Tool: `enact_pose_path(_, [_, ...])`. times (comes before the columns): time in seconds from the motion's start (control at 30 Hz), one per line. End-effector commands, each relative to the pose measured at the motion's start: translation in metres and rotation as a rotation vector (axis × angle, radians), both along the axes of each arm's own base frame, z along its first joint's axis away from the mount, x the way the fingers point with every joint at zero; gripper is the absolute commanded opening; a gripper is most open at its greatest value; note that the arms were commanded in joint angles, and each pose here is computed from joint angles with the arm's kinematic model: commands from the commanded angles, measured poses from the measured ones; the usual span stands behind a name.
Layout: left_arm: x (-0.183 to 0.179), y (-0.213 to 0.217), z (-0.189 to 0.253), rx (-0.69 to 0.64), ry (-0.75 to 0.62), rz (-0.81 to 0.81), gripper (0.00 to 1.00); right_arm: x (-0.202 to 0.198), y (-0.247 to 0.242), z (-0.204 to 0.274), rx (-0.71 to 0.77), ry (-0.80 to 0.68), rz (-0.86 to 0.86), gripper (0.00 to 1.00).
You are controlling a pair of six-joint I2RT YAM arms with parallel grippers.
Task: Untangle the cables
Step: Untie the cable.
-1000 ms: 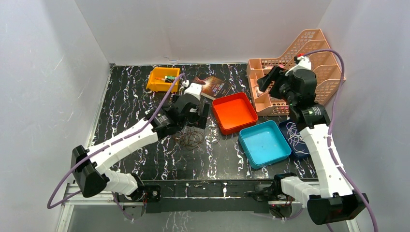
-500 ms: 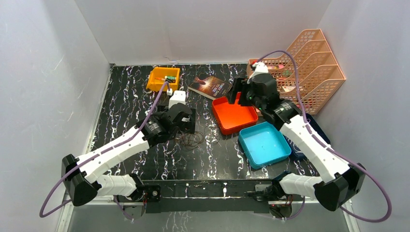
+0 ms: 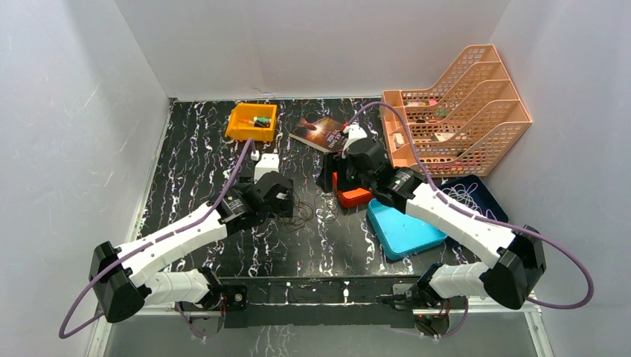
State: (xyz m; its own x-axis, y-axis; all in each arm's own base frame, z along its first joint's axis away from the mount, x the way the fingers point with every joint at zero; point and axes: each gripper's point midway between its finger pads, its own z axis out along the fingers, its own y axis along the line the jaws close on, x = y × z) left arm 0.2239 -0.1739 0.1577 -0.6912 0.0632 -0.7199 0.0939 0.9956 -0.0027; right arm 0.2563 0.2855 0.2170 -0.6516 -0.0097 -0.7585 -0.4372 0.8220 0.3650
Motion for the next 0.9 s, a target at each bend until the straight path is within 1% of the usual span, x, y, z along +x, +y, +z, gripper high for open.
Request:
enact_pose_path(0.0, [0.001, -0.012, 0.004, -0.079, -0.028, -0.021, 0.83, -0.004, 0.02, -0.003, 0.048, 0.009, 0.033, 0.77])
enact_pose_path(0.13, [0.004, -0.027, 0.002, -0.121, -0.03, -0.066, 0.82, -0.005, 0.012, -0.023, 0.026, 0.056, -0.03, 0.74])
enact_pose_path(0.27, [0.008, -0.034, -0.002, -0.111, -0.021, -0.078, 0.81, -0.005, -0.006, -0.045, -0.043, 0.107, -0.126, 0.66])
enact_pose_path(0.5, [0.006, -0.032, -0.001, -0.127, -0.031, -0.083, 0.81, -0.007, -0.025, -0.085, -0.144, 0.165, -0.242, 0.66])
enact_pose_path(0.6, [0.003, -0.029, 0.001, -0.139, -0.038, -0.083, 0.84, 0.001, -0.028, -0.096, -0.154, 0.152, -0.296, 0.66])
enact_pose_path(0.73, [0.002, -0.026, 0.005, -0.141, -0.05, -0.088, 0.84, 0.011, -0.034, -0.109, -0.174, 0.141, -0.376, 0.63])
enact_pose_path(0.87, [0.003, -0.023, 0.011, -0.137, -0.067, -0.088, 0.84, 0.013, -0.028, -0.125, -0.173, 0.157, -0.382, 0.6])
